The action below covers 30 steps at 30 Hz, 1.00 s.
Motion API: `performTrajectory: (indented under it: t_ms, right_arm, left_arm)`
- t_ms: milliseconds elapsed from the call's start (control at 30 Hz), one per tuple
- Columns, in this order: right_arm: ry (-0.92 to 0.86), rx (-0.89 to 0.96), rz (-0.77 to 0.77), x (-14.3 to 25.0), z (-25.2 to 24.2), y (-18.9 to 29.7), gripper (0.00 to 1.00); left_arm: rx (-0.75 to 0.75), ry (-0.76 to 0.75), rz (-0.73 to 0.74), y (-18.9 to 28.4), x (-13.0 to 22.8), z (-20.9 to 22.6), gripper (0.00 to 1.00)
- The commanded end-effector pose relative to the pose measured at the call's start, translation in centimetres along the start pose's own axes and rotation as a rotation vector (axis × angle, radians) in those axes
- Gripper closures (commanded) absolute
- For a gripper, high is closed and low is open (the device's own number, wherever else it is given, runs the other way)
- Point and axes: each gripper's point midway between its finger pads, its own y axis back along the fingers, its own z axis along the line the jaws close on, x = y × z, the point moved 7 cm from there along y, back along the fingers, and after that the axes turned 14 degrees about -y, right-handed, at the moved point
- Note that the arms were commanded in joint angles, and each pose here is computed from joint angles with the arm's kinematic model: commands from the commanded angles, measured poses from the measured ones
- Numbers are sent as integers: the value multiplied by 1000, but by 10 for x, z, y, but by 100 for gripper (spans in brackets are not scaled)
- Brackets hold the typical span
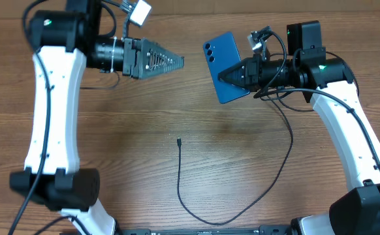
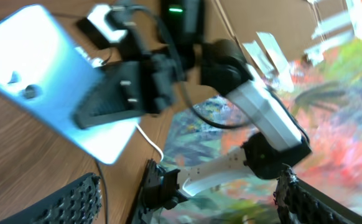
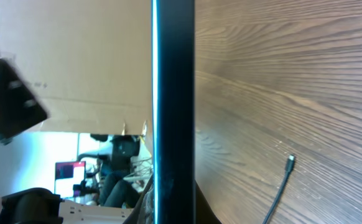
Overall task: Plug charger to phone and switch on socket
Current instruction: 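Grasp the phone's side with the right gripper from the left gripper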
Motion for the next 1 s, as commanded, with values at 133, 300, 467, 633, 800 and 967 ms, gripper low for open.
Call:
performTrajectory:
  t_ms: [133, 300, 467, 633, 800, 967]
  right_arm:
    - [61, -112, 85, 12, 17, -1, 96]
    - [65, -126, 93, 13, 19, -1, 96]
    - [63, -126, 94, 13, 19, -1, 96]
    - [59, -126, 97, 13, 19, -2, 96]
    - [57, -132, 117, 17, 21, -5, 96]
    - [55, -173, 142, 19, 24, -3, 96]
  left_arm:
    - [-20, 29, 27, -4, 2, 7, 17]
    - [-169, 154, 117, -3, 12, 27, 1]
    - [-186, 188, 174, -15, 18, 25, 0]
    - [-218, 194, 237, -34, 22, 27, 16]
    - [-214, 180, 251, -56, 18, 26, 16]
    - [-327, 213, 292, -60, 22, 35, 16]
